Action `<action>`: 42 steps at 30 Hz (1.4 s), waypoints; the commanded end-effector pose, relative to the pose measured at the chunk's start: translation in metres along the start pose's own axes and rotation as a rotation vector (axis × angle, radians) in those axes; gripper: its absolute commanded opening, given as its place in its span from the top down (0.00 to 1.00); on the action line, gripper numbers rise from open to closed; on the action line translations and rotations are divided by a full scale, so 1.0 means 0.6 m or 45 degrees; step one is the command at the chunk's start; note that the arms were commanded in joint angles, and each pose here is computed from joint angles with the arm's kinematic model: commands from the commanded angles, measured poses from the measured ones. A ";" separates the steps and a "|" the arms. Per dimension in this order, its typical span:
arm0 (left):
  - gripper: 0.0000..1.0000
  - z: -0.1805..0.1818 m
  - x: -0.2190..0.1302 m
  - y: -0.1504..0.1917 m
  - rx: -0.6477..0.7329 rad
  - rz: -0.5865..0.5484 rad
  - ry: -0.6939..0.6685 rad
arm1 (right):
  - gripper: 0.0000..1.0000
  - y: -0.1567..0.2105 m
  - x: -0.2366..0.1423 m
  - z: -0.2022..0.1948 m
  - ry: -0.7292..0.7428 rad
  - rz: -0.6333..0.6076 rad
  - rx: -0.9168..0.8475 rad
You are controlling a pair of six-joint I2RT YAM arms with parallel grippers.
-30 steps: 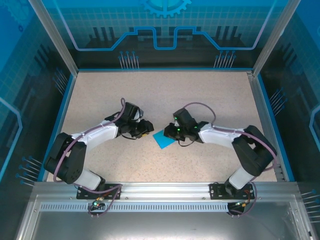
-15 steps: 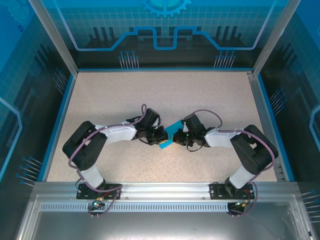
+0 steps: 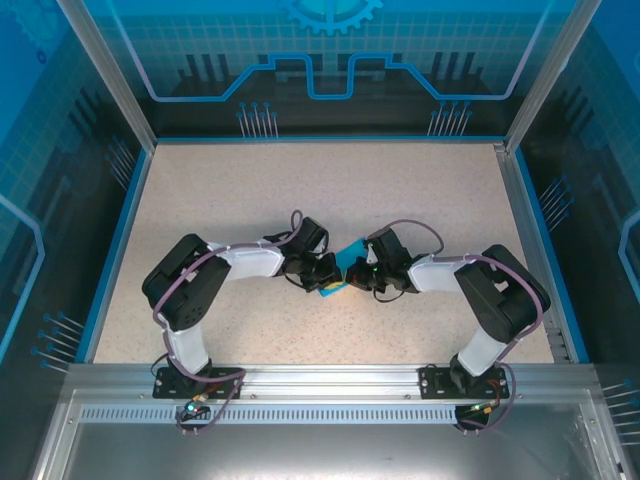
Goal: Fold a paper plane with a square sheet of paper (pick it up from the middle)
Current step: First fold in half a square sheet of paper at the center of the table.
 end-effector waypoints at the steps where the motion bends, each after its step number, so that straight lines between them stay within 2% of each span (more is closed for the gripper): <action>1: 0.95 0.001 0.011 0.013 -0.033 0.070 0.003 | 0.98 -0.005 0.002 -0.012 0.023 0.004 0.037; 9: 0.95 0.023 0.015 0.021 -0.053 0.083 -0.085 | 0.98 -0.004 0.002 -0.010 0.026 0.022 0.028; 20: 0.95 0.057 0.025 0.040 -0.096 0.120 -0.158 | 0.96 -0.005 -0.011 0.021 -0.080 0.055 -0.078; 30: 0.95 0.071 0.027 0.047 -0.132 0.136 -0.208 | 0.96 -0.040 -0.007 -0.042 0.104 -0.007 0.039; 42: 0.95 0.091 0.030 0.061 -0.162 0.157 -0.244 | 0.96 -0.130 -0.060 -0.115 0.176 -0.169 0.182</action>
Point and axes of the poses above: each hand's point on the last joint's axis, 136 mm out from that joint toward the fingers, its own x axis out along the fingers, its own z axis along the line the jaws close on, y = z × x, the point moved 6 cm from there along -x, back along the fingers, and after that the axes turned 13 degrees about x, right-handed, at the moved point
